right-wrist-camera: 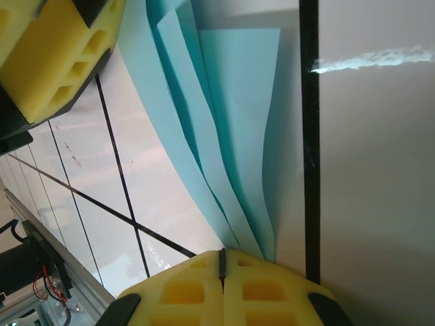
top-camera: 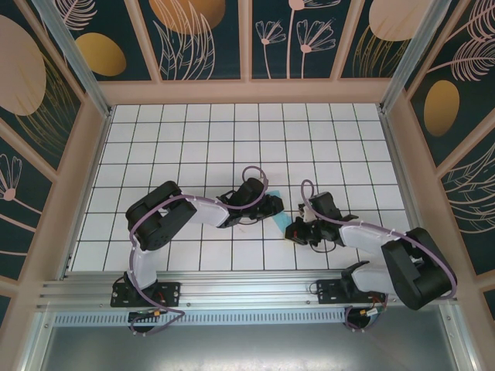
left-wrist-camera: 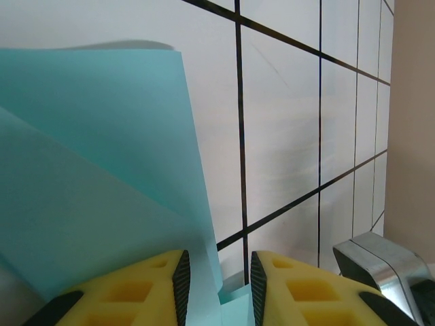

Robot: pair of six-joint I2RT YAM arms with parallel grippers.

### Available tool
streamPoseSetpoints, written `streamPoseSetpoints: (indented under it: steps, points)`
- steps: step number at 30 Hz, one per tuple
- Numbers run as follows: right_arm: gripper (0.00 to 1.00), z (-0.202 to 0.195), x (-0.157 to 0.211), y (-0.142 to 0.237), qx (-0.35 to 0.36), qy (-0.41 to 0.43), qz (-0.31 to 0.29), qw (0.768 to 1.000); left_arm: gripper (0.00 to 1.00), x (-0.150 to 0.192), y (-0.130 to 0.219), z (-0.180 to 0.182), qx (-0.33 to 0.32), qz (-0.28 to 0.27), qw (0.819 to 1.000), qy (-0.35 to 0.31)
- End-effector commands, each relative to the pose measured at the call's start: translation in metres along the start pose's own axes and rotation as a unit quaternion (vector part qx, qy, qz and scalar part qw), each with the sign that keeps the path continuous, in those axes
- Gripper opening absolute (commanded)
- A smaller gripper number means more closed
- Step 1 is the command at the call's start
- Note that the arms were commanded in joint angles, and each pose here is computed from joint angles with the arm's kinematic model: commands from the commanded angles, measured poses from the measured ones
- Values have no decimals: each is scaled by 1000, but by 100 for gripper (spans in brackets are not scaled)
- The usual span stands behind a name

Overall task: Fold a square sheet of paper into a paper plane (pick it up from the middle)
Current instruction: Fold the wing for the fifth time at the center of the table.

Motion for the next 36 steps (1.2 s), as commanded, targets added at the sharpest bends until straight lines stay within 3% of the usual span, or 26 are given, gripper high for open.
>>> streamPoseSetpoints:
  steps: [1, 4, 9, 17, 22, 26, 30, 36]
  points:
    - [1, 10, -7, 13, 5, 23, -36, 999, 33, 1, -6, 13, -33, 8, 999, -4]
    - [3, 25, -20, 23, -28, 51, -77, 995, 33, 1, -6, 12, -31, 8, 999, -3]
    - [2, 29, -32, 12, -65, 59, -69, 994, 33, 1, -7, 11, -28, 10, 1000, -3]
    - [0, -13, -23, -10, 10, 5, -38, 999, 34, 1, -4, 8, -24, 10, 1000, -7]
    - [0, -30, -5, -12, 29, -17, -7, 999, 43, -10, 15, -27, 24, -4, 999, -23]
    - [0, -35, 1, -12, 27, -26, -4, 999, 53, -29, 51, -53, 64, -42, 996, -36]
    - [0, -35, 0, -13, 24, -24, -3, 999, 56, -36, 71, -42, 59, -56, 996, -31]
    - [0, -35, -1, -14, 23, -25, -1, 999, 52, -28, 62, -20, 77, -24, 997, -10]
Point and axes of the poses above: each hand's point on the last joint's axis, 136 mm out from that joint toward the fingers, its own y axis back along the fingers, its own z axis along the line the jaws close on, x = y × z, the point moved 10 cm from there along y, back along the fingers, and after that the axes turned 14 degrees about y, right-handed, at the moved point
